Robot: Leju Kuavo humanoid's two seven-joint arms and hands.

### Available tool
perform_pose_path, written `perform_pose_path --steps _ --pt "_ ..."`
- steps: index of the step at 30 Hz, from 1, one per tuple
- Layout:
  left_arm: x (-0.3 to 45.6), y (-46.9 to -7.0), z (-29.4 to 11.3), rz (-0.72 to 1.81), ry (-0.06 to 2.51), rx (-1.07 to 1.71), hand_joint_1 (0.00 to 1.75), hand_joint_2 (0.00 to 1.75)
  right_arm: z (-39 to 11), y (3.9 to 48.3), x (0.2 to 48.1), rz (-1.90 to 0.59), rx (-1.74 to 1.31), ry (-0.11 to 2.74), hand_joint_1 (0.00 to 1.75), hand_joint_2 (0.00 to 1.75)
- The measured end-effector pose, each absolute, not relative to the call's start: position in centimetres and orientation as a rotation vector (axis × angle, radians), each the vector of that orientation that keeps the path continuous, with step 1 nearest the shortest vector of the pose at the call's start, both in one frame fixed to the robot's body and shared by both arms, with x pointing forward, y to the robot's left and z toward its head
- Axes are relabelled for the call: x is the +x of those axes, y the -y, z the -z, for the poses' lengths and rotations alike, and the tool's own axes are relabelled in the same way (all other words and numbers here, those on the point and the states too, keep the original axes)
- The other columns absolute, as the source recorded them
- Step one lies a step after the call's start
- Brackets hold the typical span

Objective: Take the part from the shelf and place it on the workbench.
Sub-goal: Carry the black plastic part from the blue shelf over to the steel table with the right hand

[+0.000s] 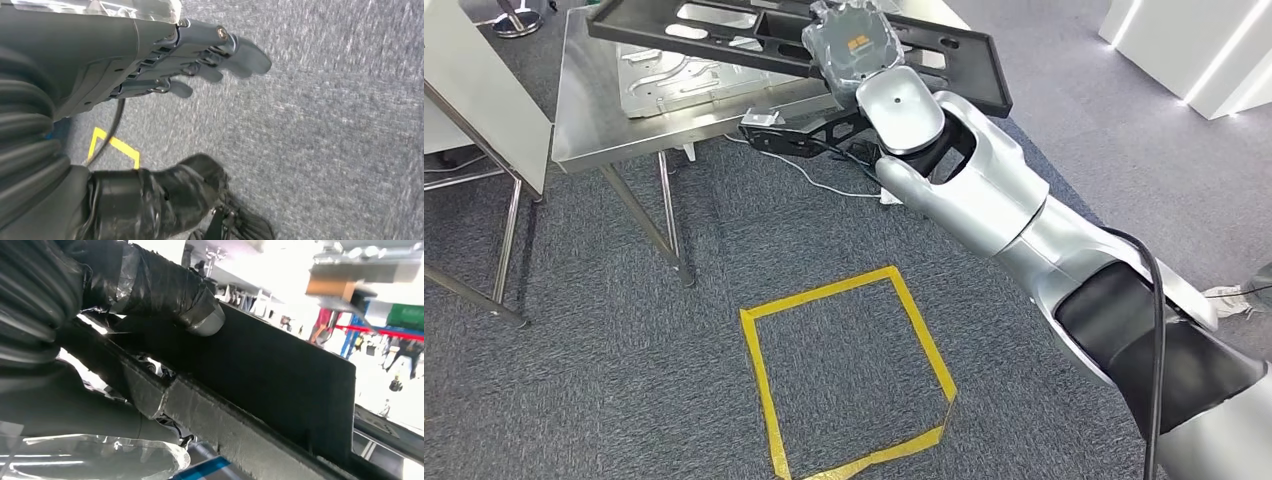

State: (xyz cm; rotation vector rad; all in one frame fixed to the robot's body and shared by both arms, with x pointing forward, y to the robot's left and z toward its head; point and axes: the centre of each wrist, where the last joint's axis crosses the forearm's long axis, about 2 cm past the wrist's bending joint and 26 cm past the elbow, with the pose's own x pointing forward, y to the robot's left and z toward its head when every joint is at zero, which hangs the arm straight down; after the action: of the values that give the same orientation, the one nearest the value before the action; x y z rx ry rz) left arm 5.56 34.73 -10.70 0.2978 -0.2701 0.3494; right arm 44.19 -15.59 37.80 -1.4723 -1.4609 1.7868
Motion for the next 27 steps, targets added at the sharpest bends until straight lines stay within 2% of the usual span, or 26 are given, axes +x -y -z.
perform_pose_path --steps 27 --pt "5.6 -33.6 10.8 -0.355 0.253 0.294 0.00 1.75 -37.1 15.6 44.3 -1.803 -1.456 1.435 1.75 1.75"
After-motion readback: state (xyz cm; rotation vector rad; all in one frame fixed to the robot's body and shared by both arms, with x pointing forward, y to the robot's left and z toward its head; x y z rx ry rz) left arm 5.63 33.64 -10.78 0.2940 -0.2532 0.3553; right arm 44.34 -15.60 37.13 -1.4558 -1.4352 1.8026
